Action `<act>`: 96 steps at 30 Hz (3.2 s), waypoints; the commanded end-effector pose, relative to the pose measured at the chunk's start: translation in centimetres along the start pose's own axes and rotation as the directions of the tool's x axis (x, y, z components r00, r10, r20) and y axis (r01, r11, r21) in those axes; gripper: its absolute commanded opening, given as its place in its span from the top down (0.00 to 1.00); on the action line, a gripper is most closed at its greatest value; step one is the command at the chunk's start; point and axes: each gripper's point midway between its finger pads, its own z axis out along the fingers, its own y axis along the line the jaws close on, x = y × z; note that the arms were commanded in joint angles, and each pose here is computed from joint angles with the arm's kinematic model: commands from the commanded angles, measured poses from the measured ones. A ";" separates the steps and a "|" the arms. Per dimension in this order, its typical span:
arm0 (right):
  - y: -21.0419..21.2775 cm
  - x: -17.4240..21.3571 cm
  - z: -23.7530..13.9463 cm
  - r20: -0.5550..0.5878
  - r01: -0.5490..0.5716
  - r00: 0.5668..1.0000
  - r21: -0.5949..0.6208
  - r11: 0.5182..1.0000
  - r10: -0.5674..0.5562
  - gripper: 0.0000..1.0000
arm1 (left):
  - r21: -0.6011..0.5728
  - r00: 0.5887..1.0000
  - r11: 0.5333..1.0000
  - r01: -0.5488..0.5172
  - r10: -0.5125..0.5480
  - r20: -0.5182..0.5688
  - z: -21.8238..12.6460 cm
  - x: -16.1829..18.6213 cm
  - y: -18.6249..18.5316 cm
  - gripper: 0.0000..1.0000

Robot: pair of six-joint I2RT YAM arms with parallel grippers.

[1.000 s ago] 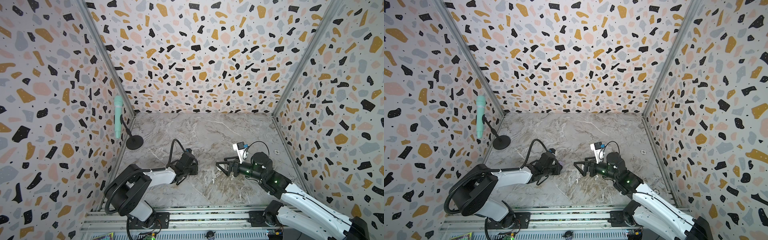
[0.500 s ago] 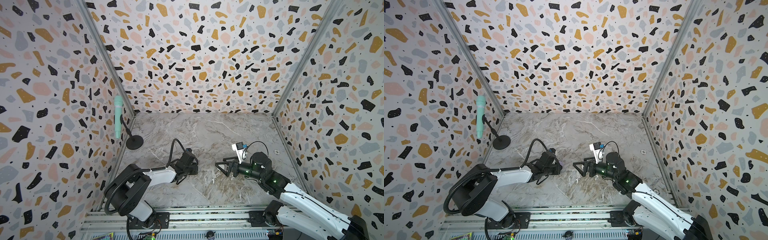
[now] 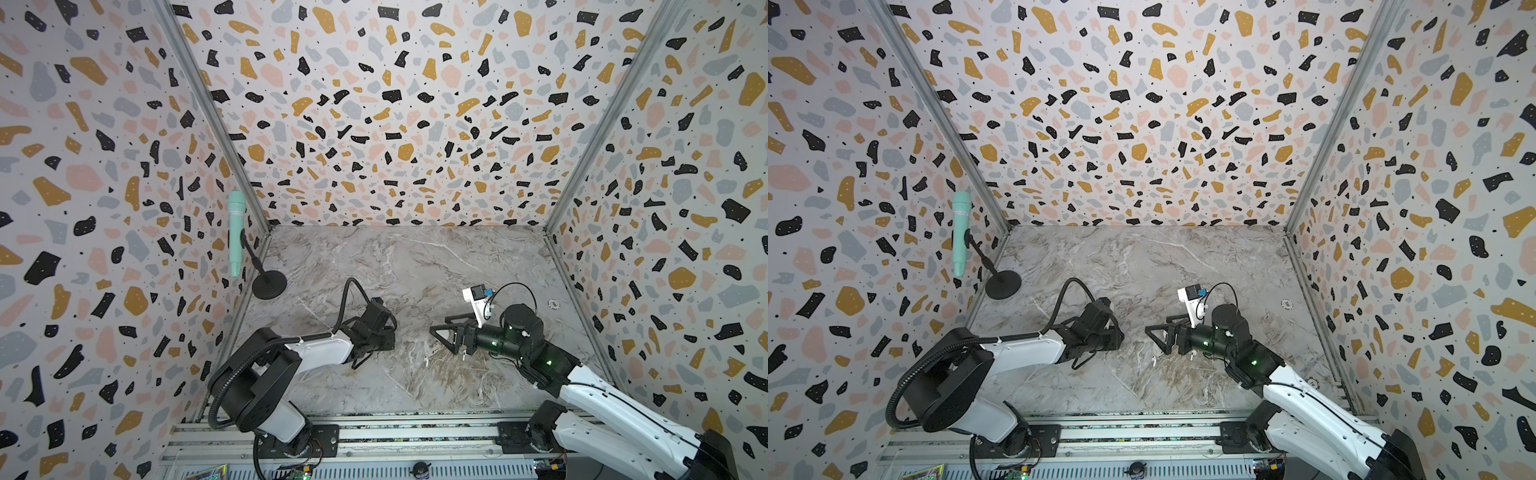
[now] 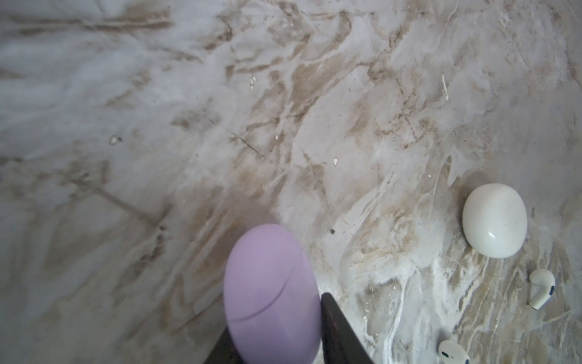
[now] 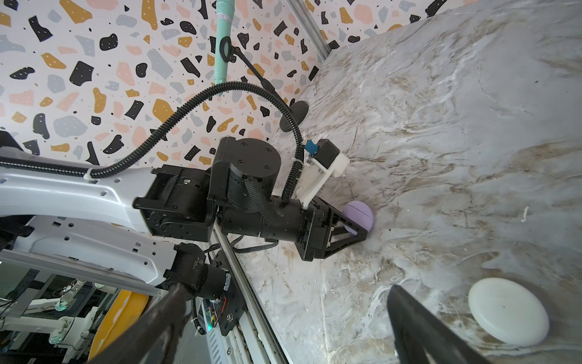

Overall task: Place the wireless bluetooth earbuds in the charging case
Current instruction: 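Set the lavender case on the table and open the left gripper, then move the left gripper over the white case and close on it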

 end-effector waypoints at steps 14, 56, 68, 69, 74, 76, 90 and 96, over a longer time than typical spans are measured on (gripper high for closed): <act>0.7 -0.4 0.1 0.009 0.004 1.000 -0.035 0.999 -0.004 0.00 | -0.096 0.999 0.994 -0.050 0.048 -0.025 -1.2 -0.3 1.9 0.56; -13.1 0.4 -4.8 -0.114 -0.075 0.978 0.590 0.804 0.175 0.01 | 0.153 0.928 0.969 0.192 -0.230 0.292 -10.5 -6.3 -9.4 0.00; -12.2 -5.2 -8.9 0.046 -0.100 0.995 0.655 0.749 0.093 0.01 | -0.119 0.971 0.968 0.223 -0.210 0.116 -3.4 -3.9 -16.1 0.00; -11.9 -5.5 -9.2 0.057 -0.102 0.995 0.656 0.748 0.086 0.01 | -0.130 0.971 0.966 0.226 -0.212 0.109 -3.0 -3.8 -16.4 0.00; -10.7 -6.9 -10.8 0.110 -0.114 0.992 0.660 0.743 0.054 0.01 | -0.198 0.967 0.947 0.254 -0.244 0.075 -0.7 -3.2 -16.5 0.00; -10.3 -7.6 -11.5 0.132 -0.115 0.991 0.666 0.737 0.036 0.01 | -0.222 0.966 0.940 0.258 -0.250 0.065 0.0 -3.0 -16.7 0.00; -7.8 -8.3 -12.0 0.142 -0.076 0.990 0.601 0.796 -0.013 0.01 | -0.295 0.945 0.915 0.275 -0.313 -0.090 6.1 0.5 -16.3 0.15; -7.2 -8.5 -12.0 0.141 -0.065 0.990 0.585 0.809 -0.022 0.01 | -0.315 0.945 0.908 0.277 -0.316 -0.082 6.6 0.0 -15.4 0.23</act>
